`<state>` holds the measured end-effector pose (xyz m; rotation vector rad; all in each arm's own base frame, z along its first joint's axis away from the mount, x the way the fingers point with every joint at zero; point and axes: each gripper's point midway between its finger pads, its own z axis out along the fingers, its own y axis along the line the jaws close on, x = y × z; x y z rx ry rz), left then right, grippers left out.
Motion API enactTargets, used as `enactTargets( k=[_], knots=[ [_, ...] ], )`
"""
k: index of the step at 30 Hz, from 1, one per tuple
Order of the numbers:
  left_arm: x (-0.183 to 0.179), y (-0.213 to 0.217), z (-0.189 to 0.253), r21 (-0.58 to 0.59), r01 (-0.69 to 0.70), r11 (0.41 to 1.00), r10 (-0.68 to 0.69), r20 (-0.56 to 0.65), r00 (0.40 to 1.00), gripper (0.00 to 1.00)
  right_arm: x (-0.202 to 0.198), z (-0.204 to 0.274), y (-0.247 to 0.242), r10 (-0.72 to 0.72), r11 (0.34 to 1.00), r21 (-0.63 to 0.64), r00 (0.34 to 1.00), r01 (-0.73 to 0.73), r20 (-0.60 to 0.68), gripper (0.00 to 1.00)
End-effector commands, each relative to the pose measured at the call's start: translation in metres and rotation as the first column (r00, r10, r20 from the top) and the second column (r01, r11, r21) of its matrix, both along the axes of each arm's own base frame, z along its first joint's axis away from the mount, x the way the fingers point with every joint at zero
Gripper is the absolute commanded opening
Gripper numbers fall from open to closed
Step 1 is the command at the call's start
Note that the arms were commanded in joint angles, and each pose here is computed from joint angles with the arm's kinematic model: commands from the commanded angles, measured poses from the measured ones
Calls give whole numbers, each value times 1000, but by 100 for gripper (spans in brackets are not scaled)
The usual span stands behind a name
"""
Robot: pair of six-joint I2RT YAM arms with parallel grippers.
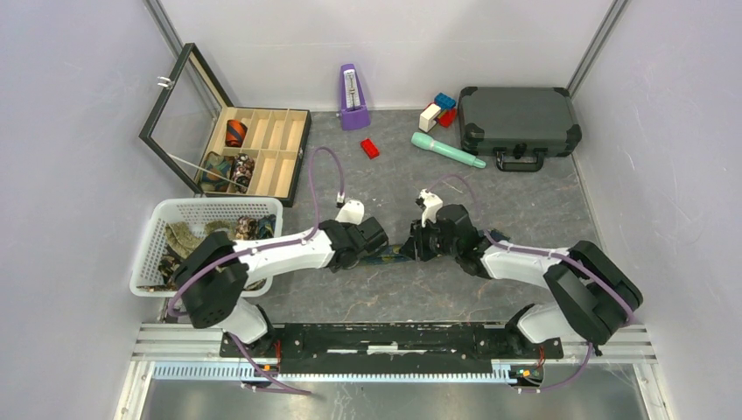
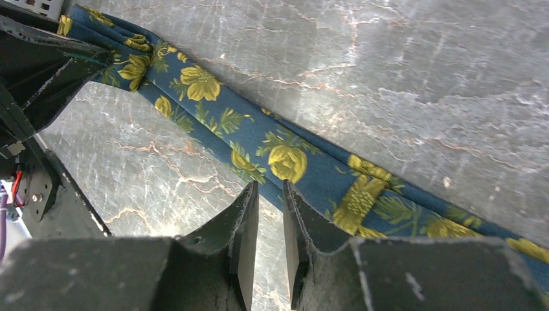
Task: Roll the ties
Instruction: Roll the tie at the center of the board.
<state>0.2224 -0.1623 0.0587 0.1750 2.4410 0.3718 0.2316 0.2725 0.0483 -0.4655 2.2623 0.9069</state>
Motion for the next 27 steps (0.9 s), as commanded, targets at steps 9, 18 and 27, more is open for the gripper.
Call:
enactTargets(
  k=[9, 18, 27],
  knots=[
    [8, -5, -2, 215, -35, 976, 28, 36, 999, 2, 7, 13, -25, -57, 998, -17, 995, 58, 85, 26],
    [13, -31, -13, 260, -2, 965, 2, 1, 1000, 2, 3, 19, -36, -90, 996, -16, 991, 92, 103, 27],
    [15, -52, -40, 285, 41, 958, -18, -84, 996, 2, -4, 20, -42, -93, 995, -19, 990, 95, 104, 28]
  ],
)
